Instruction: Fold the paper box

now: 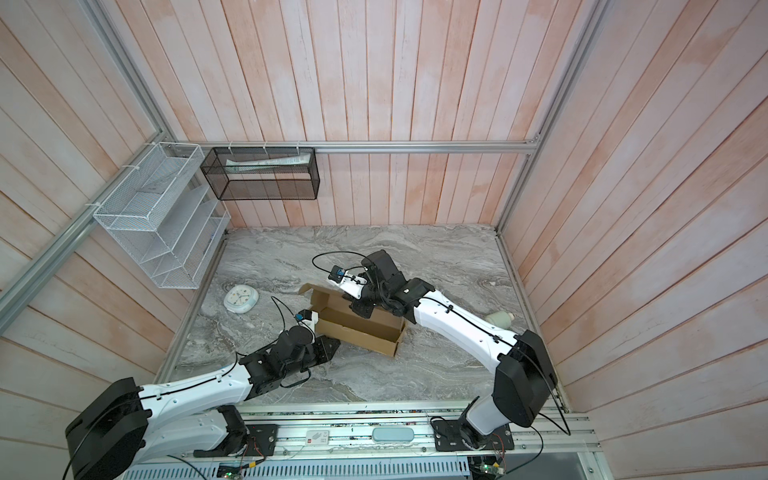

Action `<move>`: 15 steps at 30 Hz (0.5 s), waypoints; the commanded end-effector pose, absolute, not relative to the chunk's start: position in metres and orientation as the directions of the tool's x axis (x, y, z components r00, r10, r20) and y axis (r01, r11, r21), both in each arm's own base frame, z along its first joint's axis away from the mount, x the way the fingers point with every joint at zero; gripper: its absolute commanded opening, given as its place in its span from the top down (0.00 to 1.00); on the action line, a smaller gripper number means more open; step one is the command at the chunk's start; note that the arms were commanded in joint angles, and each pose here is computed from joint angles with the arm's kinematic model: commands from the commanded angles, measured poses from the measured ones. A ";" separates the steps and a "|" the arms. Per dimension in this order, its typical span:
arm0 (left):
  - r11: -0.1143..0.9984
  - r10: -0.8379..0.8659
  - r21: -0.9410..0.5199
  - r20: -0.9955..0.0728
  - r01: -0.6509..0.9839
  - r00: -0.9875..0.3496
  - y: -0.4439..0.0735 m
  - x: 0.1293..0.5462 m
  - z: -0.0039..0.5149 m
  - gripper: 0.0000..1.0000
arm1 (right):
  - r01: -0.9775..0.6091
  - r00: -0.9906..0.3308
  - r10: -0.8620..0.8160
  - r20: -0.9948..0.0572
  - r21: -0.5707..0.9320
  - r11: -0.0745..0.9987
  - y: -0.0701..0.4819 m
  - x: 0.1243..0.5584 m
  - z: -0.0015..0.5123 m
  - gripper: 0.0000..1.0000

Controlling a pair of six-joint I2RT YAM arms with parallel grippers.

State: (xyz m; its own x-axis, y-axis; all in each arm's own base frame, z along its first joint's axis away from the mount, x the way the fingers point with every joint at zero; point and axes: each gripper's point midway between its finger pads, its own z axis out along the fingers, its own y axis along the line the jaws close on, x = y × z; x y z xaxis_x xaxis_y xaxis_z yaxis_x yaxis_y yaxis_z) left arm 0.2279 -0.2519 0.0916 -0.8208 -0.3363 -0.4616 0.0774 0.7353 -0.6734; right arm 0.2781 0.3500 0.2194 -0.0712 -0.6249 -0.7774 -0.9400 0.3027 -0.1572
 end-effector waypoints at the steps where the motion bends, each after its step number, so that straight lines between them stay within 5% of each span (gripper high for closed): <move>1: 0.710 -0.381 -0.700 -0.479 0.082 -0.791 -0.255 0.236 0.096 0.81 | -0.952 -0.084 -0.611 -0.787 -0.118 0.283 0.353 0.262 0.222 0.98; 8: 0.715 -0.401 -0.695 -0.495 0.075 -0.771 -0.254 0.241 0.088 0.83 | -0.958 -0.125 -0.625 -0.770 -0.071 0.279 0.353 0.252 0.206 0.90; 15: 0.717 -0.400 -0.693 -0.493 0.070 -0.773 -0.255 0.242 0.076 0.84 | -0.957 -0.189 -0.627 -0.756 -0.002 0.291 0.350 0.242 0.192 0.70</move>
